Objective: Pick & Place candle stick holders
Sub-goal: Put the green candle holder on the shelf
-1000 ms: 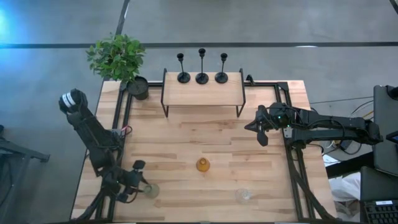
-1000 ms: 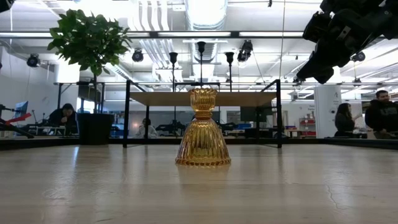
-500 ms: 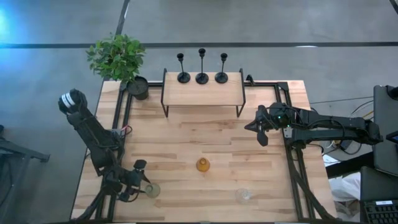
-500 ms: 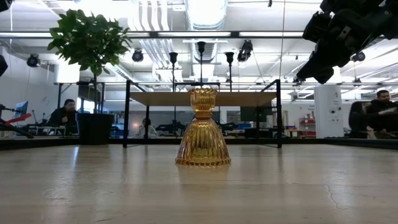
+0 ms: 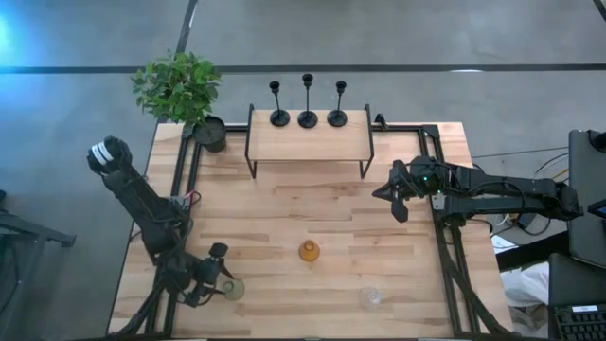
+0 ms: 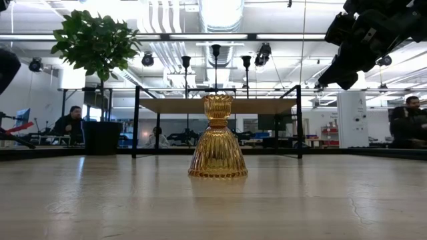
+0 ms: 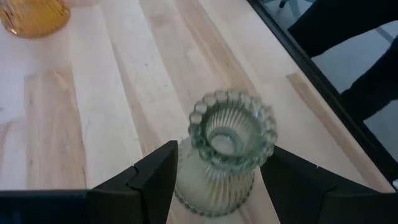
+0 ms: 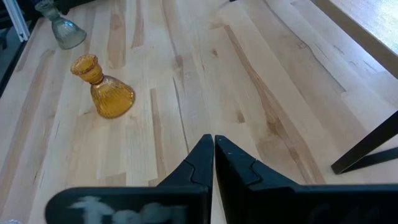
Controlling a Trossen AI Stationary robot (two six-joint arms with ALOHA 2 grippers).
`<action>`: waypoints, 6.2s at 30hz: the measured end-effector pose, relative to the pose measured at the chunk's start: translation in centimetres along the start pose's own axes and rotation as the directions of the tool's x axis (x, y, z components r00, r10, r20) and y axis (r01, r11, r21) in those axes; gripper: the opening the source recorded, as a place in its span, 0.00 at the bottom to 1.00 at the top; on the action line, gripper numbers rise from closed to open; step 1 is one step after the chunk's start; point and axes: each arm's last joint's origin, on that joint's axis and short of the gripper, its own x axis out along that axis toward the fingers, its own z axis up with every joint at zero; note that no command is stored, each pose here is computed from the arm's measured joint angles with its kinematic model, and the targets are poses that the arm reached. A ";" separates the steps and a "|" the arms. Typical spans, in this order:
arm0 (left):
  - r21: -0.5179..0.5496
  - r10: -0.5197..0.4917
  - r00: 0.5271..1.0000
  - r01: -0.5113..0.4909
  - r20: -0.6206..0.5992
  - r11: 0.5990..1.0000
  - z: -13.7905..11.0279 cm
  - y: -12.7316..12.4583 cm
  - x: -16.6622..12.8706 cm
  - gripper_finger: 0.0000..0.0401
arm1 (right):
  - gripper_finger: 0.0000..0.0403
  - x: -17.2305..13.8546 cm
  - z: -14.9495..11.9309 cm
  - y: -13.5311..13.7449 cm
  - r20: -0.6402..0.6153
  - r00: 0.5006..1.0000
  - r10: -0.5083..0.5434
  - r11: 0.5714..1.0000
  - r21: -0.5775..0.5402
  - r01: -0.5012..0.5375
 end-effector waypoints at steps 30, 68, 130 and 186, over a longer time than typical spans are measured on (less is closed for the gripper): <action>0.081 -0.066 0.993 0.058 0.094 0.995 0.2 -0.1 3.5 0.54 | 0.03 0.0 0.0 0.0 0.000 1.000 0.000 1.000 0.000 0.000; -0.066 0.157 0.983 -0.151 0.100 0.986 4.1 4.6 2.9 0.38 | 0.03 0.0 0.0 0.0 0.000 1.000 0.000 1.000 0.000 0.000; -0.579 0.937 0.349 -0.766 -0.009 0.280 16.8 29.7 -8.7 0.37 | 0.03 0.0 0.0 0.0 0.000 1.000 0.001 1.000 0.000 -0.001; -0.582 0.887 0.443 -0.758 -0.128 0.295 17.3 32.2 -8.5 0.38 | 0.03 0.0 0.0 0.0 0.001 1.000 0.000 1.000 0.000 0.000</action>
